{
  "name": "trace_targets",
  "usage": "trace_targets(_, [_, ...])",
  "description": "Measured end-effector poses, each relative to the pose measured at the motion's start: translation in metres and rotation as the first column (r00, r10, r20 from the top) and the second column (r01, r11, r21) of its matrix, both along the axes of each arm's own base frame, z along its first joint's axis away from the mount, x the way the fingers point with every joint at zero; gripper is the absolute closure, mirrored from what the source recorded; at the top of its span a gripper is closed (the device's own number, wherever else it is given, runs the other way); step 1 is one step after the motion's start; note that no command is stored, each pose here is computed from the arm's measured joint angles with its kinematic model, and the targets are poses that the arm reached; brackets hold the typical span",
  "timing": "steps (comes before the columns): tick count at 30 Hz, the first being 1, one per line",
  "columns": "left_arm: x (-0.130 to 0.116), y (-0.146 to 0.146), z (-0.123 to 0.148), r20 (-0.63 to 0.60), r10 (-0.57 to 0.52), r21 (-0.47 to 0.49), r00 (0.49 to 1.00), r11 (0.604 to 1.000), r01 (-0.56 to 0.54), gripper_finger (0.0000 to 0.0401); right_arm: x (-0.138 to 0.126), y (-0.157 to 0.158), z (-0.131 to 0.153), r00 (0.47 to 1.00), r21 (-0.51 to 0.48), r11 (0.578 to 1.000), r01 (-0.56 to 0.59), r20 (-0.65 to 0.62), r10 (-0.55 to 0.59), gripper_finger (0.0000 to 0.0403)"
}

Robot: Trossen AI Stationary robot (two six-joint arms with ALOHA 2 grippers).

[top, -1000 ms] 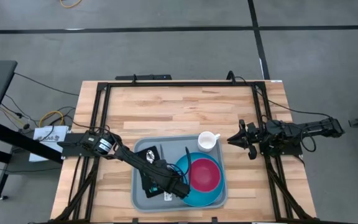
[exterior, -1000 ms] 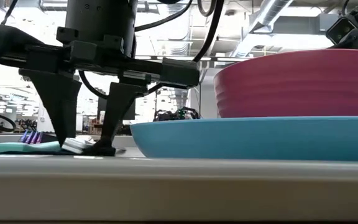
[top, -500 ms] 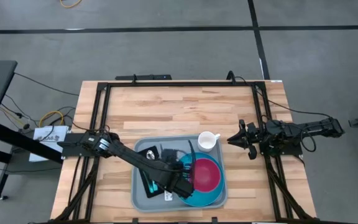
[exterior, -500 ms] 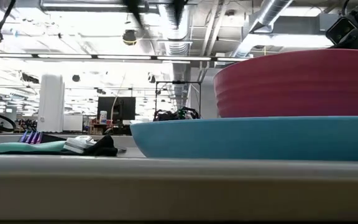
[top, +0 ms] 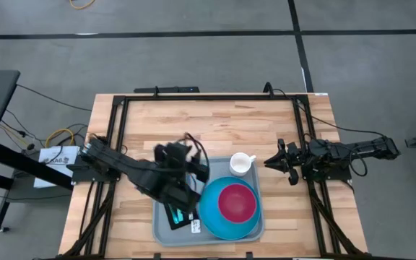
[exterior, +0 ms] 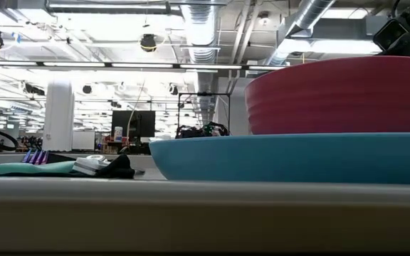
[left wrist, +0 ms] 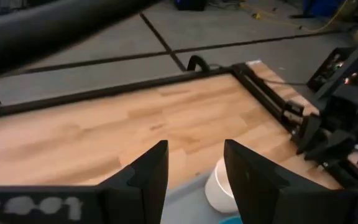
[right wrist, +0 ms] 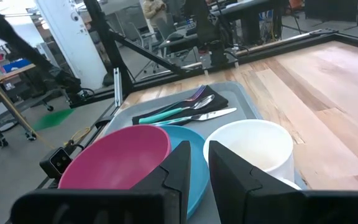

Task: Set up tray
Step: Return to home position

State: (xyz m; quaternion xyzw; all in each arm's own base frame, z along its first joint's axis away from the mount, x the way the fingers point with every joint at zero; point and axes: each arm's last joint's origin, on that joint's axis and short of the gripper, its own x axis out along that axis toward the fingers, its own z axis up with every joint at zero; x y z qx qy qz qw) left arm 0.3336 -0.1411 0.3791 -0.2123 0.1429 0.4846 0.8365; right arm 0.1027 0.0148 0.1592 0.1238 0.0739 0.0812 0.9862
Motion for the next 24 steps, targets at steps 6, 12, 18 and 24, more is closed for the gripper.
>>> trace_targets(6, [-0.025, 0.011, 0.011, 0.034, -0.097, 0.01, 0.995, 0.995, 0.097, 0.0274, 0.0, 0.0, 0.0, 1.0, 0.0, 1.0, 0.0, 0.001, 0.0, 0.0352])
trace_targets(12, [-0.052, 0.033, -0.009, -0.003, -0.234, -0.034, 0.972, 0.972, 0.234, 0.032, 0.0, 0.0, 0.0, 1.0, 0.0, 1.0, 0.0, 0.001, 0.0, 0.0352])
trace_targets(18, [-0.089, 0.063, -0.023, 0.133, -0.359, -0.063, 0.924, 0.927, 0.37, 0.0355, 0.0, 0.0, 0.0, 1.0, 0.0, 1.0, 0.0, 0.001, 0.0, 0.0352])
trace_targets(24, [-0.129, 0.092, -0.039, 0.299, -0.475, 0.03, 0.827, 0.872, 0.489, 0.0361, 0.0, 0.0, 0.0, 1.0, 0.001, 1.0, 0.0, 0.001, 0.0, 0.0352])
